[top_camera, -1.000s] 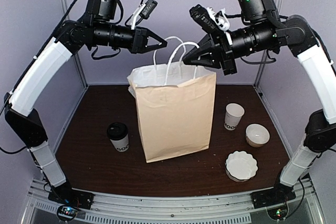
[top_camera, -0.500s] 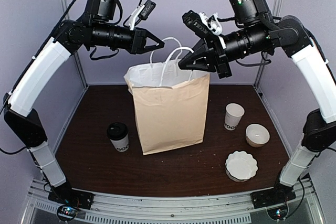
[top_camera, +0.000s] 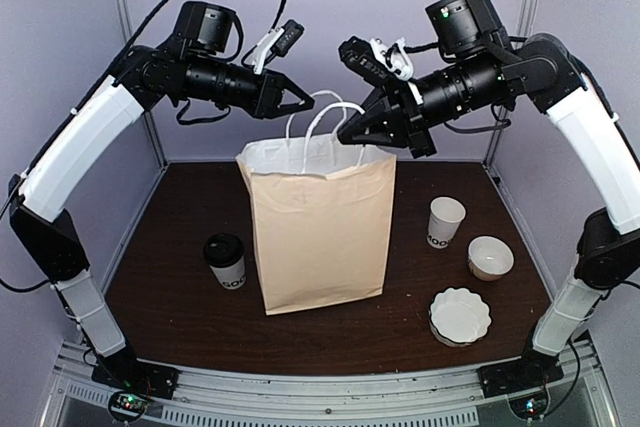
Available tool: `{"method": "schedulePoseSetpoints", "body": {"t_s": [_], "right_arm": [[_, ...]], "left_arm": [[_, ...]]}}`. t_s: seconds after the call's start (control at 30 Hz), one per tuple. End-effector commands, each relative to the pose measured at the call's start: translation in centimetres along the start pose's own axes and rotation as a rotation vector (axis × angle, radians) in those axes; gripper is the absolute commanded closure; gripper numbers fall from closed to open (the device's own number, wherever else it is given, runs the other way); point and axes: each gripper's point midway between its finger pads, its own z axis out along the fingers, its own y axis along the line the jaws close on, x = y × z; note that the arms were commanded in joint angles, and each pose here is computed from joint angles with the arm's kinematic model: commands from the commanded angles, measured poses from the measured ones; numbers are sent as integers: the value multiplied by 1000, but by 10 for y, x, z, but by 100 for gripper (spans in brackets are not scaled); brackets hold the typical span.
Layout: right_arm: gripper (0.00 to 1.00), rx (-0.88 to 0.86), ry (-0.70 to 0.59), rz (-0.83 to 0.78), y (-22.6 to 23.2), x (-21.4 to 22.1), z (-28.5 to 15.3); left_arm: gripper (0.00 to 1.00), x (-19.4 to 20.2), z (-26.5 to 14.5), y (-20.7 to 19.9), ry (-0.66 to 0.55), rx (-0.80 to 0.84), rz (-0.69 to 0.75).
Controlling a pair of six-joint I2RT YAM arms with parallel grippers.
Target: Pack the takeout coffee
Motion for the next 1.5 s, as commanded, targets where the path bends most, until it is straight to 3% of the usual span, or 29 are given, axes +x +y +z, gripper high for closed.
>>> {"method": "schedulePoseSetpoints", "body": {"t_s": [0.0, 0.03, 0.1, 0.13, 0.2, 0.27, 0.43, 0.6, 0.8, 1.03, 1.27, 1.4, 1.47], "right_arm": [[95, -3, 37, 10, 1, 11, 8], [86, -6, 49, 15, 1, 15, 10], [44, -14, 97, 16, 1, 31, 18], [31, -8, 135, 30, 0, 45, 22], [12, -55, 149, 42, 9, 60, 22], [1, -76, 152, 30, 18, 64, 12], [1, -105, 126, -30, 37, 47, -22], [1, -156, 152, -38, 53, 59, -29], [3, -243, 185, 54, 66, 86, -8], [5, -279, 283, 63, 78, 125, 2], [6, -252, 297, 50, 80, 129, -6], [6, -209, 335, 34, 73, 138, -9], [7, -186, 341, 35, 67, 141, -11]], "left_arm": [[100, 5, -1, 5, -8, -23, 15], [87, 12, 0, 8, 5, -31, 10], [36, 33, 7, 21, 50, -86, -6], [9, 44, 9, 29, 70, -130, -20], [3, 58, 8, 40, 91, -185, -25], [3, 56, 1, 40, 82, -202, -18], [2, 23, -32, 11, -20, -126, 72], [5, 35, -57, -20, -13, -12, 125], [9, 91, -43, -30, 148, 48, 44], [12, 147, -4, -49, 344, 64, 81], [38, 164, 8, -40, 443, 55, 121], [63, 167, 15, -46, 458, 101, 119], [82, 170, 19, -47, 480, 120, 124]]}}
